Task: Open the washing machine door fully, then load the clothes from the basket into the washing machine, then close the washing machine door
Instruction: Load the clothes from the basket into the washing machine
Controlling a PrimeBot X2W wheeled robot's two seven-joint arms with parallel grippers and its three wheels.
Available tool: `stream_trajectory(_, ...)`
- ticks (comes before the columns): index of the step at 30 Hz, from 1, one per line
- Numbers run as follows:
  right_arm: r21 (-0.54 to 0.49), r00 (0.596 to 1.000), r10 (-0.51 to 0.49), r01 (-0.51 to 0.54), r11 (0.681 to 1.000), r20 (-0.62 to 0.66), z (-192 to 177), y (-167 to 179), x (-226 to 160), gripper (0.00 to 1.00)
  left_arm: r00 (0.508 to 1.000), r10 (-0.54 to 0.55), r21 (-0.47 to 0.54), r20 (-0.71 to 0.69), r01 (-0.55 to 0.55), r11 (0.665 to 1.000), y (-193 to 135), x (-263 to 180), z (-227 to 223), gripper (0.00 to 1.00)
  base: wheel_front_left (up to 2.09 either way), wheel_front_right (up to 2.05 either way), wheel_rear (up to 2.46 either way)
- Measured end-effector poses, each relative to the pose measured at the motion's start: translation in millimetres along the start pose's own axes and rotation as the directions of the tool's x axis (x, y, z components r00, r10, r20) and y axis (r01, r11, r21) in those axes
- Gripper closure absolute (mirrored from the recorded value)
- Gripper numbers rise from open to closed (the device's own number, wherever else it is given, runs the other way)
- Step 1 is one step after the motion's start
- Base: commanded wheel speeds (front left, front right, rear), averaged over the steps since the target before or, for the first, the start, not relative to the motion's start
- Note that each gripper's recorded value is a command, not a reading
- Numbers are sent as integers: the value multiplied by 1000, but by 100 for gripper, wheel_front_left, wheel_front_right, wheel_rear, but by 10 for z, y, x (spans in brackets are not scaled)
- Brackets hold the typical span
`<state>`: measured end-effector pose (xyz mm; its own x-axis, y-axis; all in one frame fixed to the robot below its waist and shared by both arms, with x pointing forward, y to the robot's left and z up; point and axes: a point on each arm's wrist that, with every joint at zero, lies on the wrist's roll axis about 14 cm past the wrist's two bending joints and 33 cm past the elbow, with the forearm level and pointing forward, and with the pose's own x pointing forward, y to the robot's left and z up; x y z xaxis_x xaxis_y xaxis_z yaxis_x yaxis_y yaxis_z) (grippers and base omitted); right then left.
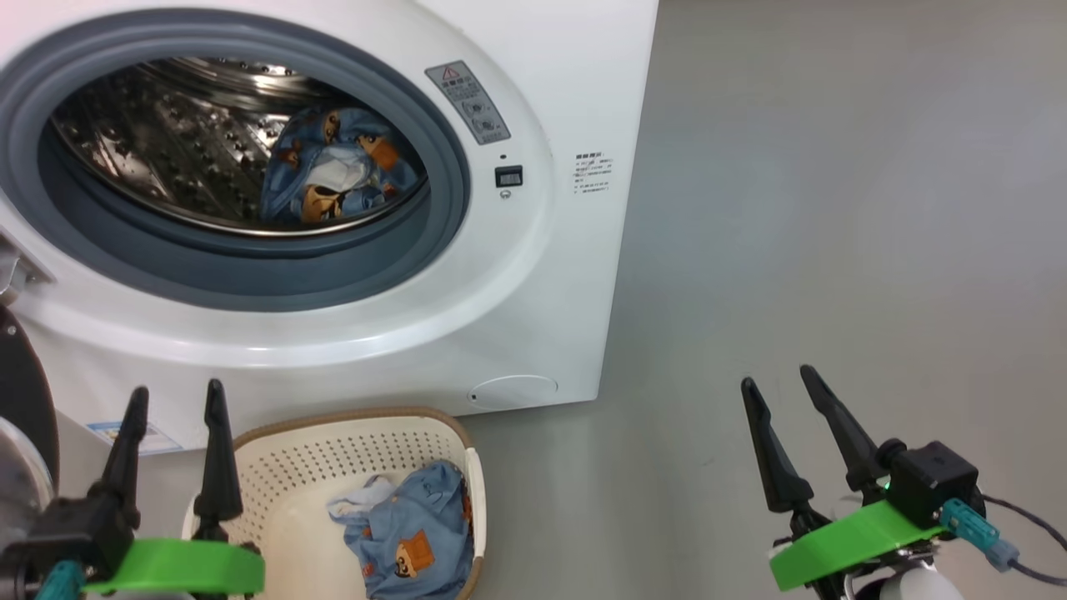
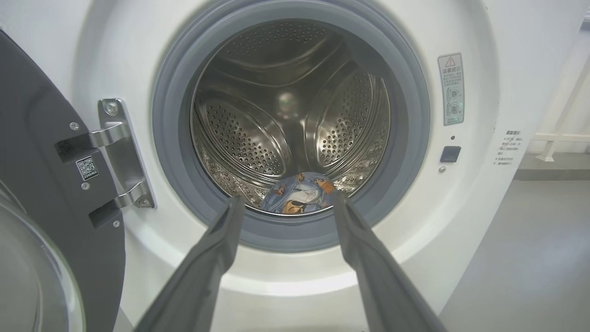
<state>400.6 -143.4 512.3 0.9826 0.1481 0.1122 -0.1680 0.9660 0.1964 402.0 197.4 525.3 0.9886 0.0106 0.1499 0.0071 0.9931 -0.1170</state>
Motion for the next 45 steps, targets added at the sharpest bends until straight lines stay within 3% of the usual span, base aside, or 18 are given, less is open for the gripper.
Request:
stream_trajectory(14, -13, 1000, -15, 15, 1000, 14, 65, -32, -114, 0, 997, 24, -16, -67, -25, 1000, -37, -410, -148, 0, 0, 0, 0)
stream_trajectory(45, -10, 1000, -20, 20, 1000, 8, 33, -53, -73, 0, 995, 57, -40, -88, -60, 997, -5, -481, -202, 0, 0, 0, 0)
